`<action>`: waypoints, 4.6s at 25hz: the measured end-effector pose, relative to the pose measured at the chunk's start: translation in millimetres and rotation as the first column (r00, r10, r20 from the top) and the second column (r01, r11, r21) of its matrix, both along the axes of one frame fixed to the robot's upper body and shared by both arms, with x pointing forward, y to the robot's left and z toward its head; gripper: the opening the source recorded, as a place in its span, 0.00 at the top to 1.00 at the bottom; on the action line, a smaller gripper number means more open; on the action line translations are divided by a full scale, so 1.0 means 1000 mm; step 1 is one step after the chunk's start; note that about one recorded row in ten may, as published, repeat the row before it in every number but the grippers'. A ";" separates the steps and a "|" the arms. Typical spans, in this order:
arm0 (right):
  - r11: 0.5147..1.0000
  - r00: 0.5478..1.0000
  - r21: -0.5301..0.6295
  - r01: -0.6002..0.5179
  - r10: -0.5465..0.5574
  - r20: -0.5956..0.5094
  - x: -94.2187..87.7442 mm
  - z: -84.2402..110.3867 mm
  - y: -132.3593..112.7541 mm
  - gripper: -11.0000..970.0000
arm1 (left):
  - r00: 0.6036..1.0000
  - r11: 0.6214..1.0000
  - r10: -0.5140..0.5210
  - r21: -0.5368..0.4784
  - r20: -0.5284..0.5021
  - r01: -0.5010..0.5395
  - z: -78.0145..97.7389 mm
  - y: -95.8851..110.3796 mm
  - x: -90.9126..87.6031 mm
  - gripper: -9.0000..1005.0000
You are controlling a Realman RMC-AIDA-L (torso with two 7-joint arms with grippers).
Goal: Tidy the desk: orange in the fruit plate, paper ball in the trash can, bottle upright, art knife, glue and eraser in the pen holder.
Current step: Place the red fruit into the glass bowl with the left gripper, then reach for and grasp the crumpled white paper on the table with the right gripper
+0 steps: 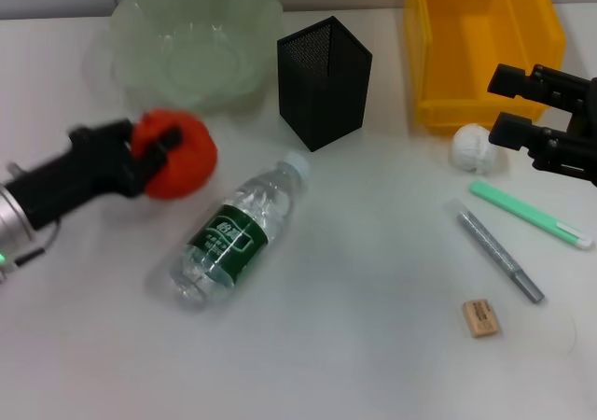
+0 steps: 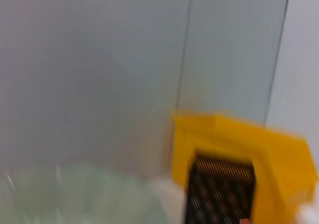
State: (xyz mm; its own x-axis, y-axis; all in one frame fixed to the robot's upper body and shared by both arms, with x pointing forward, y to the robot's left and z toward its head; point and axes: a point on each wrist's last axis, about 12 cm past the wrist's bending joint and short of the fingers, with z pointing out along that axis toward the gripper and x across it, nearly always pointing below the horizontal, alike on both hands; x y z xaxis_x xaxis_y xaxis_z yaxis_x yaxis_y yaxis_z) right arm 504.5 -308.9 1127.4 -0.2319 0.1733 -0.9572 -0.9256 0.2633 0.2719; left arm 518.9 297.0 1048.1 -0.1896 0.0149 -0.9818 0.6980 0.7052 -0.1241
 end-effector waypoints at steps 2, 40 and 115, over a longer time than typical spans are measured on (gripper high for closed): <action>1.000 1.000 0.004 0.004 -0.004 0.001 0.000 0.000 0.000 0.25 | 0.998 0.999 0.037 -0.023 0.053 -0.036 0.011 0.005 0.010 0.71; 0.995 0.997 0.076 0.059 -0.054 -0.061 0.004 0.005 0.000 0.25 | 0.989 0.990 0.139 -0.043 0.051 -0.136 0.049 -0.055 0.107 0.25; 0.483 0.531 -0.868 0.119 -0.769 -0.355 0.131 0.001 0.069 0.28 | 0.994 0.986 -0.101 -0.140 -0.048 0.094 0.004 -0.048 0.022 0.22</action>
